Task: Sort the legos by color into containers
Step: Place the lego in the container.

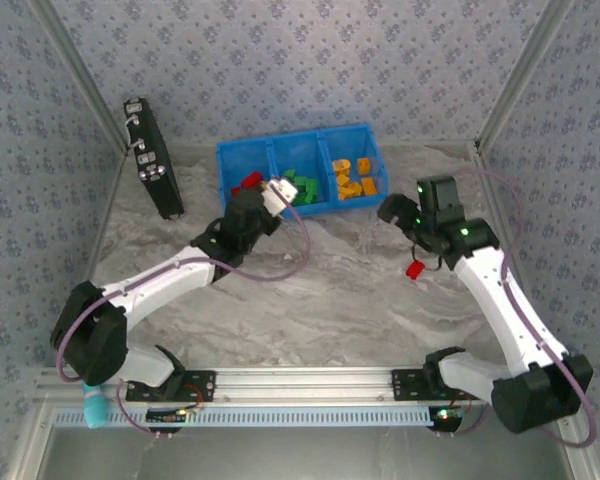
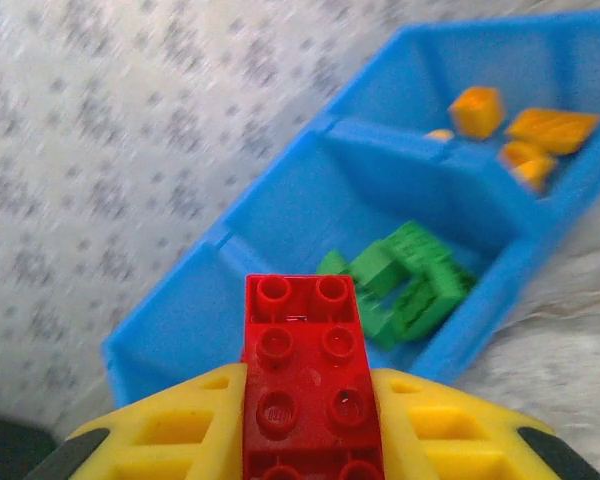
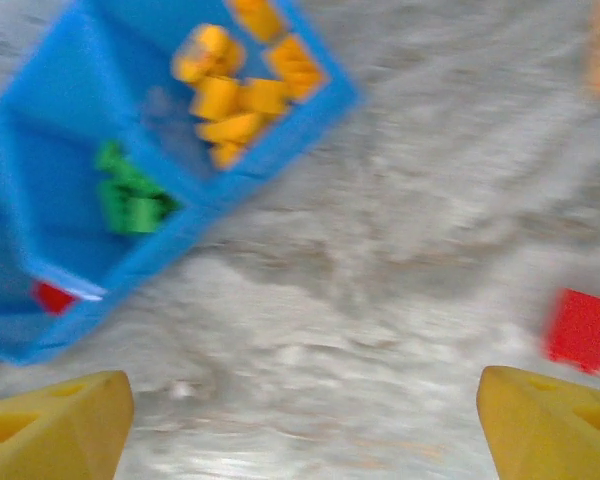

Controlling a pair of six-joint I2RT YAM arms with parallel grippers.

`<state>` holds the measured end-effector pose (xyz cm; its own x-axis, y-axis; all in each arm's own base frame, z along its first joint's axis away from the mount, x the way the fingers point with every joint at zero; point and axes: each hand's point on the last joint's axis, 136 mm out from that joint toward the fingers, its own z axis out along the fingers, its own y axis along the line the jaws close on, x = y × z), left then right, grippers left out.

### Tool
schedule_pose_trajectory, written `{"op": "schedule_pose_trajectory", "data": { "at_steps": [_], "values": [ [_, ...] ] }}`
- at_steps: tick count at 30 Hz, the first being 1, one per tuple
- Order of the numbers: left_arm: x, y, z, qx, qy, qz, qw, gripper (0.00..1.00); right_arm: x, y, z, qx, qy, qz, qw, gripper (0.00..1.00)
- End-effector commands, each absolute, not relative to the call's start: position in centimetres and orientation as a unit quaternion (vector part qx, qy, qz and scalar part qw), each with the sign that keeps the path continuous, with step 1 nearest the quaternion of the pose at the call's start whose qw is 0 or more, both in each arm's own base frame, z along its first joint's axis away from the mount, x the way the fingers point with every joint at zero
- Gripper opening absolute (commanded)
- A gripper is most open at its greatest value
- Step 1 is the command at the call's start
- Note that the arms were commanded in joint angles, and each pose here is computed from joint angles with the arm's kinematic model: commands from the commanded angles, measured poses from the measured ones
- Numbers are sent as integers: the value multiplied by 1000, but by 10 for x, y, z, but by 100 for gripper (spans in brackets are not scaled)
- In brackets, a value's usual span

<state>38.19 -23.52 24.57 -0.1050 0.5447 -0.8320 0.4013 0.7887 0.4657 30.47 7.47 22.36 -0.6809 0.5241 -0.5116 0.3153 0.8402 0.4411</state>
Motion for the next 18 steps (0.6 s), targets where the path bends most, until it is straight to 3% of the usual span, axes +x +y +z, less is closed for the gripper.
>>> {"op": "schedule_pose_trajectory", "data": {
  "at_steps": [1, 7, 18],
  "values": [
    [407, -204, 246, 260, 773, 59, 576, 13, 255, 43, 160, 226, 945, 64, 227, 93],
    [447, -193, 219, 242, 799, 56, 547, 13, 234, 29, 102, 278, 946, 49, 159, 92],
    [497, -178, 158, 198, 853, 65, 479, 13, 251, 14, 72, 292, 948, 34, 119, 86]
  ]
}}
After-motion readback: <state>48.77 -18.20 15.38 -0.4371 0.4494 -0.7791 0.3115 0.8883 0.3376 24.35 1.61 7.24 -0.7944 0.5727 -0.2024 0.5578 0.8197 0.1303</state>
